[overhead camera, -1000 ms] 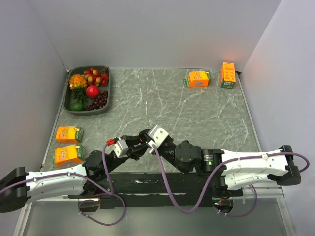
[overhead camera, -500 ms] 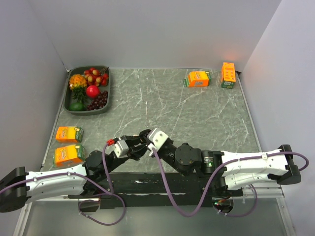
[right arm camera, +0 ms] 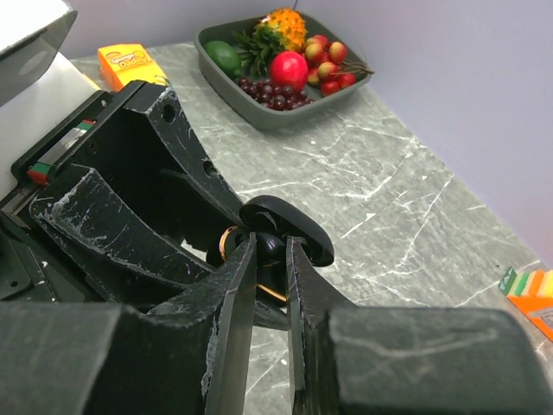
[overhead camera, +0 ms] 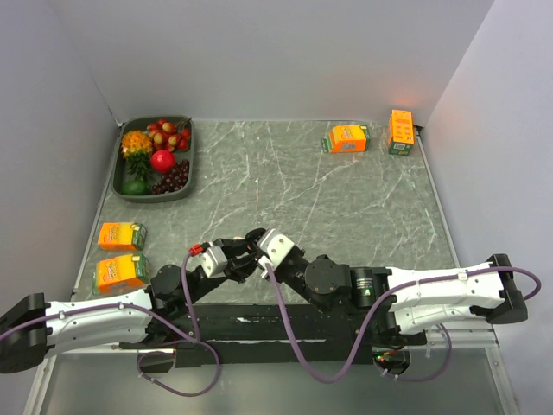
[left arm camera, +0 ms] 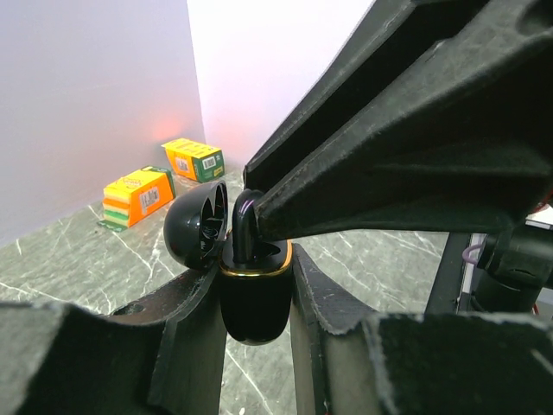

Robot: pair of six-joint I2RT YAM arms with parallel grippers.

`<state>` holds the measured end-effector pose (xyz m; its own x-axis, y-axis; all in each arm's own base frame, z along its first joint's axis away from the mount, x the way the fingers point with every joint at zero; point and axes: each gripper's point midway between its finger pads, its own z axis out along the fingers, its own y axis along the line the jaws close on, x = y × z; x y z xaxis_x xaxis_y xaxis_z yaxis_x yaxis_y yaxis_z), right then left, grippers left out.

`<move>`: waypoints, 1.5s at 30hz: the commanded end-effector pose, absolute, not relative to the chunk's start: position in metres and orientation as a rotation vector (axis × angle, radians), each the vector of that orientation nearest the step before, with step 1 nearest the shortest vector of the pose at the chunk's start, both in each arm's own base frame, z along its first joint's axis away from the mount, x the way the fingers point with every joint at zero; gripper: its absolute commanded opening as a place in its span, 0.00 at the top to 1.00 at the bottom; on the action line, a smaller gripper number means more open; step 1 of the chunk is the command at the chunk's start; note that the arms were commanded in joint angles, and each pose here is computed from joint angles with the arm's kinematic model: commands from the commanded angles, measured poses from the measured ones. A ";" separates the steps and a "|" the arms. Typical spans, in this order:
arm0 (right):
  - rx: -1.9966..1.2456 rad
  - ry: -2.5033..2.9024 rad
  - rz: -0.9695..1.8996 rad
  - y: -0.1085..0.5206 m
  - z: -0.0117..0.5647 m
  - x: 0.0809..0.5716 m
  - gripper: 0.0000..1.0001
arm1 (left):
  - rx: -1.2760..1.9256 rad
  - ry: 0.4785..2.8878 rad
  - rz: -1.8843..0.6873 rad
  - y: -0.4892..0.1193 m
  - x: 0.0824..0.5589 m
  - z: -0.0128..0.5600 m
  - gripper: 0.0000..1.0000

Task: Insert the wireless bluetooth earbuds into the charging case
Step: Place the earbud in the charging case, then close the charging case.

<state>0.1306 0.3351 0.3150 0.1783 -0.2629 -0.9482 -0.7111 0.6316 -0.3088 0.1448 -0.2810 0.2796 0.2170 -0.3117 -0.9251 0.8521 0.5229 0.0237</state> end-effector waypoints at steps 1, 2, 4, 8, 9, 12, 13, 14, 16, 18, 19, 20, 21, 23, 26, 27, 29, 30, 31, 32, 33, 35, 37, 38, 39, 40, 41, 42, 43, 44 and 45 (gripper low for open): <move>-0.880 1.417 0.374 0.331 0.316 0.129 0.59 | 0.528 0.966 -0.928 -0.274 0.142 0.318 0.99; -0.864 1.415 0.381 0.330 0.319 0.130 0.55 | 0.531 0.969 -0.932 -0.275 0.142 0.317 0.99; -0.834 1.407 0.388 0.326 0.328 0.131 0.45 | 0.532 0.970 -0.931 -0.275 0.142 0.317 0.99; -0.782 1.393 0.392 0.320 0.343 0.135 0.34 | 0.533 0.971 -0.929 -0.275 0.141 0.316 0.99; -0.763 1.389 0.396 0.318 0.348 0.136 0.30 | 0.533 0.971 -0.928 -0.274 0.142 0.316 0.99; -0.717 1.376 0.405 0.310 0.363 0.138 0.25 | 0.532 0.972 -0.930 -0.274 0.141 0.316 0.99; -0.709 1.373 0.412 0.308 0.366 0.138 0.24 | 0.529 0.972 -0.928 -0.273 0.142 0.316 0.99; -0.687 1.368 0.421 0.303 0.373 0.139 0.22 | 0.526 0.970 -0.930 -0.273 0.142 0.317 0.99; -0.669 1.357 0.431 0.298 0.381 0.139 0.20 | 0.528 0.973 -0.932 -0.273 0.141 0.315 0.99; -0.627 1.354 0.445 0.290 0.391 0.141 0.18 | 0.527 0.970 -0.932 -0.273 0.141 0.316 0.99; -0.608 1.347 0.454 0.287 0.396 0.142 0.18 | 0.524 0.969 -0.932 -0.272 0.141 0.316 0.99; -0.587 1.340 0.467 0.281 0.402 0.143 0.17 | 0.523 0.970 -0.931 -0.272 0.142 0.316 0.99; -0.574 1.341 0.469 0.279 0.404 0.144 0.17 | 0.522 0.971 -0.933 -0.272 0.141 0.315 0.99; -0.552 1.359 0.486 0.275 0.405 0.147 0.19 | 0.524 0.966 -0.937 -0.272 0.140 0.316 0.99; -0.528 1.440 0.510 0.273 0.400 0.159 0.50 | 0.531 0.959 -0.937 -0.272 0.139 0.314 0.99; -0.535 1.470 0.518 0.274 0.396 0.164 0.60 | 0.537 0.958 -0.940 -0.272 0.138 0.313 0.99; -0.528 1.553 0.574 0.276 0.389 0.174 0.70 | 0.562 0.955 -0.943 -0.273 0.135 0.308 0.99; -0.533 1.567 0.597 0.277 0.390 0.177 0.69 | 0.571 0.953 -0.947 -0.274 0.134 0.306 0.99; -0.558 1.579 0.633 0.280 0.389 0.181 0.63 | 0.576 0.947 -0.956 -0.273 0.132 0.307 0.99; -0.566 1.606 0.644 0.282 0.390 0.181 0.59 | 0.590 0.964 -0.957 -0.275 0.131 0.300 0.99; -0.588 1.607 0.652 0.285 0.390 0.180 0.56 | 0.595 0.967 -0.961 -0.275 0.130 0.299 0.99; -0.655 1.625 0.695 0.298 0.393 0.177 0.50 | 0.618 0.987 -0.963 -0.277 0.129 0.292 0.99; -0.739 1.680 0.703 0.312 0.378 0.173 0.50 | 0.627 0.995 -0.964 -0.277 0.128 0.290 0.99; -0.755 1.680 0.728 0.317 0.385 0.171 0.51 | 0.634 1.003 -0.959 -0.278 0.129 0.288 0.99; -0.784 1.692 0.738 0.321 0.380 0.167 0.51 | 0.635 1.010 -0.959 -0.278 0.129 0.286 0.99; -0.810 1.711 0.743 0.327 0.374 0.167 0.53 | 0.634 1.009 -0.960 -0.277 0.129 0.287 0.99; -0.832 1.713 0.769 0.331 0.376 0.163 0.54 | 0.628 1.013 -0.955 -0.277 0.130 0.287 0.99; -0.848 1.720 0.775 0.333 0.374 0.162 0.54 | 0.629 1.020 -0.953 -0.277 0.130 0.286 0.99; -0.882 1.760 0.758 0.337 0.361 0.162 0.55 | 0.627 1.019 -0.951 -0.276 0.131 0.287 0.99; -0.894 1.763 0.774 0.340 0.364 0.159 0.55 | 0.625 1.022 -0.950 -0.276 0.131 0.287 0.99; -0.905 1.774 0.772 0.341 0.360 0.159 0.55 | 0.625 1.025 -0.946 -0.276 0.132 0.286 0.99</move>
